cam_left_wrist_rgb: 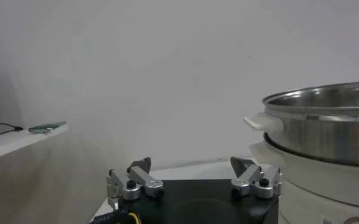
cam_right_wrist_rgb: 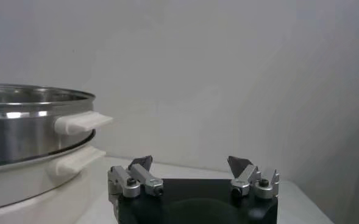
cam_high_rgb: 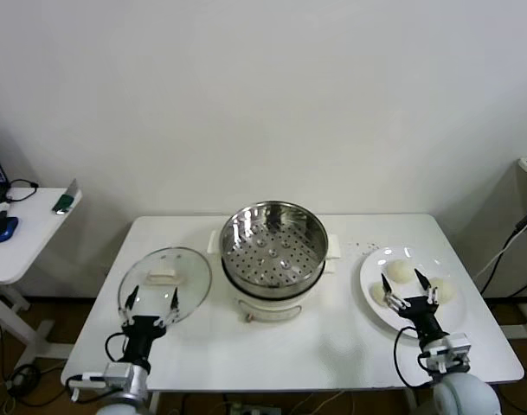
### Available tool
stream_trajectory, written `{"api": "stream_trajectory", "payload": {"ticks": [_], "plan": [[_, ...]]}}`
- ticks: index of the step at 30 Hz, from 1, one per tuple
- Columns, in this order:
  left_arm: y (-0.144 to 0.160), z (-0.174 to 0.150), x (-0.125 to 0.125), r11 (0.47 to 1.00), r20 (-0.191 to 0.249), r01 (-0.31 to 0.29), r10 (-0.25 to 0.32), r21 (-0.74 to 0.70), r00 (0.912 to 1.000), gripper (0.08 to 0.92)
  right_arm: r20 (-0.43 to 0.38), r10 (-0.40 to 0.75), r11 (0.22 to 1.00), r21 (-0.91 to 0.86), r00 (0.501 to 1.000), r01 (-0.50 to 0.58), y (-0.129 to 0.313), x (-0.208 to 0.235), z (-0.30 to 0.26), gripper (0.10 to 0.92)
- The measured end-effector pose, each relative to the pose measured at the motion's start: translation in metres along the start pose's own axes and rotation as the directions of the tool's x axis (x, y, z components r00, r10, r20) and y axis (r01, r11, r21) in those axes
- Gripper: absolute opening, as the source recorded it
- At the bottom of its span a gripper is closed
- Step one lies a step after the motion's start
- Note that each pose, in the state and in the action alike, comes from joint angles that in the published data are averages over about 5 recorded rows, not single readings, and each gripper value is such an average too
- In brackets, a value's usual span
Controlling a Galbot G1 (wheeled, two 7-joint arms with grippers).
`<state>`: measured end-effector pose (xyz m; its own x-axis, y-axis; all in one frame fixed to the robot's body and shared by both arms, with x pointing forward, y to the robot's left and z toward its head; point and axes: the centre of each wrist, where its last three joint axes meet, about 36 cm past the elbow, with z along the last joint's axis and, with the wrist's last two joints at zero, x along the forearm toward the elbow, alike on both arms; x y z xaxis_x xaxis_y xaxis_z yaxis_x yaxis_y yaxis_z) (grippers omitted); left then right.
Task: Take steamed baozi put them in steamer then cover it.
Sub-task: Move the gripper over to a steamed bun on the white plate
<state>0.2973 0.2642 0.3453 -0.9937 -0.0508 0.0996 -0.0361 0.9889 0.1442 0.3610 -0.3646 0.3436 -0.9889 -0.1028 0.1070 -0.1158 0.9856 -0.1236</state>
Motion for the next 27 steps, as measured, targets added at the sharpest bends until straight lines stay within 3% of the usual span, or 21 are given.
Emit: {"api": "stream_trajectory", "payload": {"ticks": [6, 14, 21, 27], "plan": [[-0.001, -0.002, 0.000, 1.000, 0.001, 0.005, -0.005, -0.004, 1.0000, 0.823, -0.054, -0.083, 0.992, 0.091, 0.995, 0.088, -0.025, -0.017, -0.014, 0.823], [-0.002, -0.007, 0.001, 1.000, 0.003, -0.006, 0.006, -0.014, 1.0000, 0.823, -0.235, -0.285, 0.887, 0.304, 0.929, 0.348, -0.087, -0.058, -0.042, 0.823], [-0.002, -0.007, 0.002, 1.000, 0.002, -0.011, 0.011, -0.020, 0.9999, 0.823, -0.433, -0.432, 0.675, 0.426, 0.791, 0.603, -0.136, -0.114, -0.079, 0.823], [0.000, -0.007, 0.003, 1.000, -0.006, -0.004, 0.004, -0.021, 1.0000, 0.823, -0.614, -0.466, 0.462, 0.445, 0.637, 0.767, -0.161, -0.167, -0.112, 0.823]]}}
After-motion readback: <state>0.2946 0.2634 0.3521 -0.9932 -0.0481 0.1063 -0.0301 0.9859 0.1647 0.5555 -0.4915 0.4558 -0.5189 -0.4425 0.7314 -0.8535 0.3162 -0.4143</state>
